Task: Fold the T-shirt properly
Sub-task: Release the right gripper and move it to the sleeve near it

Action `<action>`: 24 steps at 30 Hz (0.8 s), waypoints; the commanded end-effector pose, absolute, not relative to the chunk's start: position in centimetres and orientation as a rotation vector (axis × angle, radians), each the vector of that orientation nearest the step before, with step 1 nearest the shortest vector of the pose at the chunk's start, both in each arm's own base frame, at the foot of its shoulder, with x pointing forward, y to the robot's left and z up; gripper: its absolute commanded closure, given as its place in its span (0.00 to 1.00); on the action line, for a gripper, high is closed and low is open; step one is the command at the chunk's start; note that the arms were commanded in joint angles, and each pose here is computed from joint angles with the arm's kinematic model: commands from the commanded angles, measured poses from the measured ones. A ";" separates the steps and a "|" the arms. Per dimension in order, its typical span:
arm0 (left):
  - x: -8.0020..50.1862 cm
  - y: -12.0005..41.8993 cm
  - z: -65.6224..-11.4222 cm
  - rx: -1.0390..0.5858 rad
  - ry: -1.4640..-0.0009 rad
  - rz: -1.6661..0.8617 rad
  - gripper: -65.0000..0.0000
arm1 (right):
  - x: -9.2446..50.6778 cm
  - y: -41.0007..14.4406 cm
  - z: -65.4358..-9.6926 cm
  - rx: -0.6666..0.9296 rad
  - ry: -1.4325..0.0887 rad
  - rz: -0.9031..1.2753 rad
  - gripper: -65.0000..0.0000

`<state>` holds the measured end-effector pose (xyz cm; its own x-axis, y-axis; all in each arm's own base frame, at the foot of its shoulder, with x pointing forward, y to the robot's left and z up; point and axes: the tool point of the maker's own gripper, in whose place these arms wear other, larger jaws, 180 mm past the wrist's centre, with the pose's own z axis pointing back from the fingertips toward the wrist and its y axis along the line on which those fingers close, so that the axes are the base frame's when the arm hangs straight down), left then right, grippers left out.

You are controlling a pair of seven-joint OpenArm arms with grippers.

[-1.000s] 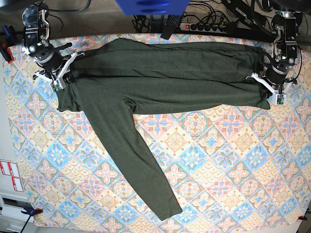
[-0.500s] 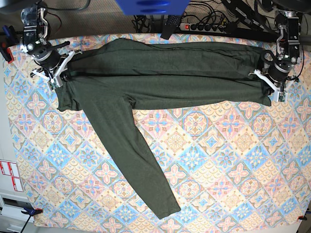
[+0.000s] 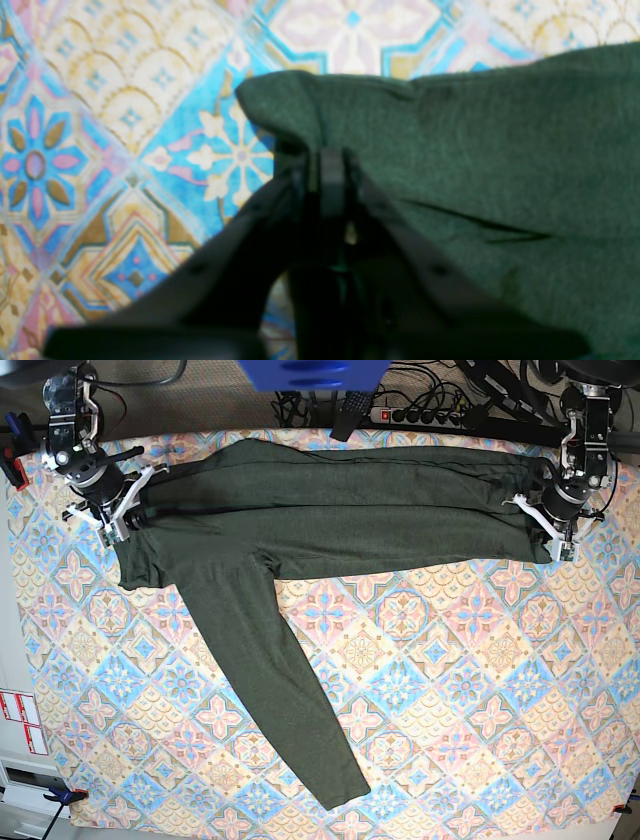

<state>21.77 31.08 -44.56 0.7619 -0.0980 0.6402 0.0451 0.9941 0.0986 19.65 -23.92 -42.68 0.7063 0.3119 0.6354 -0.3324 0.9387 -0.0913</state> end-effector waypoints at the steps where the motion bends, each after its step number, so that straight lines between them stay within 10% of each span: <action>1: 22.5 31.8 -43.4 0.098 -0.734 -0.092 0.85 | 20.5 -24.3 -41.4 0.018 -0.743 0.368 0.89; 9: 22.5 33.2 -42.7 0.123 -0.751 -0.051 0.54 | 21.8 -23.6 -39.5 0.006 -0.789 0.396 0.83; 24: 25.5 29.3 -38.0 0.058 -0.932 0.012 0.52 | 34.2 -19.5 -33.1 -0.035 -0.893 0.518 0.65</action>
<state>24.49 29.69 -39.31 0.6260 -0.0028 0.7798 -0.0511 0.9977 0.0446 32.96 -18.88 -35.08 0.5595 0.4422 0.7010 -0.4350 0.8766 -0.2058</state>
